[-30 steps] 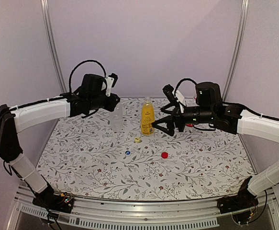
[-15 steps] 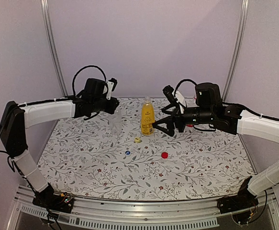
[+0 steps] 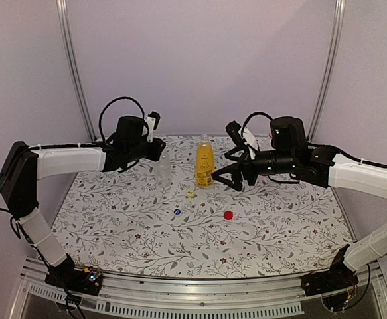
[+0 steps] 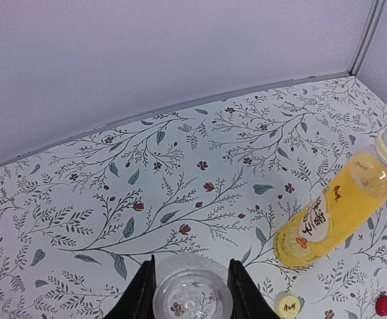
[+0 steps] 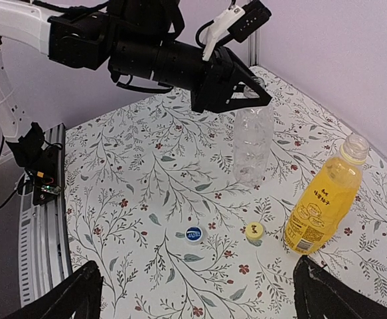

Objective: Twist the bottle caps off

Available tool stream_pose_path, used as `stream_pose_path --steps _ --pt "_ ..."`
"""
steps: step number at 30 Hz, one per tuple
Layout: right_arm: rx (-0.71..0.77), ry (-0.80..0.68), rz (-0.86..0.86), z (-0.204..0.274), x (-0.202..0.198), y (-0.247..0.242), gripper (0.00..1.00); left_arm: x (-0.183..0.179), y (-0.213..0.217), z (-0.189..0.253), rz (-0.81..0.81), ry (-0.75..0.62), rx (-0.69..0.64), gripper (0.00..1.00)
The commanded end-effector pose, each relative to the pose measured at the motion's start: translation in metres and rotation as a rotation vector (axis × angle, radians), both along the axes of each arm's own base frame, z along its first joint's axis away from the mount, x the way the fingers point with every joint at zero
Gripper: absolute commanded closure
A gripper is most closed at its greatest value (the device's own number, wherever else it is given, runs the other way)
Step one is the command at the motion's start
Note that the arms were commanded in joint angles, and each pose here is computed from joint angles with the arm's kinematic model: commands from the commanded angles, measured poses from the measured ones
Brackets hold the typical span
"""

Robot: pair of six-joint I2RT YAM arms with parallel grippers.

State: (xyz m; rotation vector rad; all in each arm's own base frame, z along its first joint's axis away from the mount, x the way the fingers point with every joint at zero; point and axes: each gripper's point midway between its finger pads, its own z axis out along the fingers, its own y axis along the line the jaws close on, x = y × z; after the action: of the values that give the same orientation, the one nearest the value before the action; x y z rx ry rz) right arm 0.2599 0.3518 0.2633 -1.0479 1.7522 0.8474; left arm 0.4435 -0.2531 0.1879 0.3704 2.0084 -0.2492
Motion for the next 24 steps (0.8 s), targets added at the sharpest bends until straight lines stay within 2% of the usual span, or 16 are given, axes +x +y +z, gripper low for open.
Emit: stream_pose_path --steps 1,6,9,12,20,24 --pt "-0.003 -0.007 -0.015 0.0 0.001 -0.001 0.01 -0.009 0.011 -0.021 0.021 0.06 0.032 0.64" --pt "-0.002 -0.007 -0.014 0.001 0.001 -0.001 0.01 -0.01 0.013 -0.013 0.028 0.043 0.03 0.42" --pt "-0.003 -0.007 -0.023 0.001 0.002 -0.002 0.01 -0.011 0.014 -0.006 0.032 0.024 0.019 0.24" --pt "-0.011 -0.003 -0.061 0.0 0.008 -0.005 0.01 -0.014 0.015 0.007 0.037 -0.004 -0.001 0.02" --pt "-0.013 -0.01 -0.169 0.008 0.025 -0.019 0.01 -0.028 0.015 0.048 -0.006 -0.087 -0.069 0.0" --pt "-0.011 0.007 -0.36 0.018 0.051 -0.043 0.01 -0.041 0.017 0.083 -0.034 -0.151 -0.121 0.0"
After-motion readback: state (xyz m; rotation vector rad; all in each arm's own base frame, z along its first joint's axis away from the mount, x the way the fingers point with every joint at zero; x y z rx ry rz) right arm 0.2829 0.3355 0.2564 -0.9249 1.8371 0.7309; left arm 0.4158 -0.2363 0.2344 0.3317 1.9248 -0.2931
